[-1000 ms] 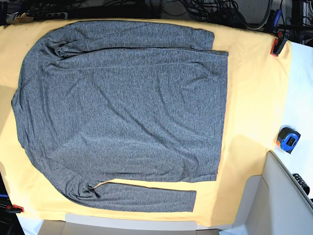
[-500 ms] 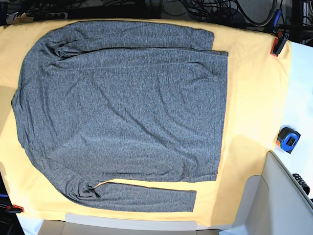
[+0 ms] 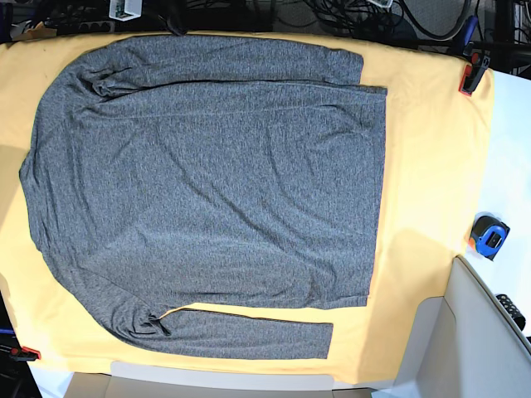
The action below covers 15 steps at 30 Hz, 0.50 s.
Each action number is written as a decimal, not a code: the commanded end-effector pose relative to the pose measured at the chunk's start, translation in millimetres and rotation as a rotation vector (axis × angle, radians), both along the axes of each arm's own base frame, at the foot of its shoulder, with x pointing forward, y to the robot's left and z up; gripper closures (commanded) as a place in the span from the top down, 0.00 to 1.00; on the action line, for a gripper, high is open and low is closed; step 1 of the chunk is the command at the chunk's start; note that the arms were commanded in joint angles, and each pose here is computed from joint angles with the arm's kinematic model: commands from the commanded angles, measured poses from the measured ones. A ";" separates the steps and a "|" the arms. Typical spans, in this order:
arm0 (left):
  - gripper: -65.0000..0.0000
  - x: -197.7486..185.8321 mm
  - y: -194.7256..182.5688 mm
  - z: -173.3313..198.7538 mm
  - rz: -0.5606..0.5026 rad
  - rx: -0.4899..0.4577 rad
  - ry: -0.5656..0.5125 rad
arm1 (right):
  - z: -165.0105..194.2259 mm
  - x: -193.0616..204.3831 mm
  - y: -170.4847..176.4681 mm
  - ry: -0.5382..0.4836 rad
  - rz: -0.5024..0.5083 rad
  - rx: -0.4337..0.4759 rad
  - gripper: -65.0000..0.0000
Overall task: Fold the T-shirt properly
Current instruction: 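Lower both grippers to the shoulder corners of the grey shirt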
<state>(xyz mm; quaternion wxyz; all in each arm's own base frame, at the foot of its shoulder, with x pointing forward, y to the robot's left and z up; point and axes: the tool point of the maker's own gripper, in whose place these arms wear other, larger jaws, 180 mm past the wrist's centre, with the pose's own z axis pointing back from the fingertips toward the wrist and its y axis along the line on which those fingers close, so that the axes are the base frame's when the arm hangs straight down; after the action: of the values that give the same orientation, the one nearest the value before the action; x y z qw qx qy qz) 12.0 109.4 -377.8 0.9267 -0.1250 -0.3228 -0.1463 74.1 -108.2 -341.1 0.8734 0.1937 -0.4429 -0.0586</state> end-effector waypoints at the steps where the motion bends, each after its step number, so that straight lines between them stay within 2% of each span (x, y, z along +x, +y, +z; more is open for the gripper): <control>1: 0.00 4.7 -3.3 7.0 0.000 -0.017 -0.021 | 11.8 9.8 -7.1 -0.048 -0.031 0.015 0.00; 4: 0.00 13.1 -5.6 7.5 -0.011 -0.021 -0.028 | 21.1 28.8 -40.0 -0.079 -0.200 0.104 0.00; 6: 0.00 18.1 -12.5 8.4 -0.017 -0.074 -0.022 | 29.9 38.2 -58.0 -0.109 -0.286 0.176 0.00; 9: 0.00 29.6 -25.5 13.2 0.002 -0.213 0.005 | 37.9 49.5 -80.1 -0.122 -0.357 0.261 0.00; 15: 0.00 62.7 -12.5 9.9 0.098 -0.282 0.053 | 57.6 54.5 -130.8 -0.126 -0.491 0.401 0.00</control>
<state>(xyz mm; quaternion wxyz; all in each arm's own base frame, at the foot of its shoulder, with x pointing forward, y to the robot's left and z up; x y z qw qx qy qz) 74.1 100.9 -375.3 0.9200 -0.2293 -0.3133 -0.0537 127.1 -237.4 -292.2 0.7603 0.2446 -0.4985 -0.3370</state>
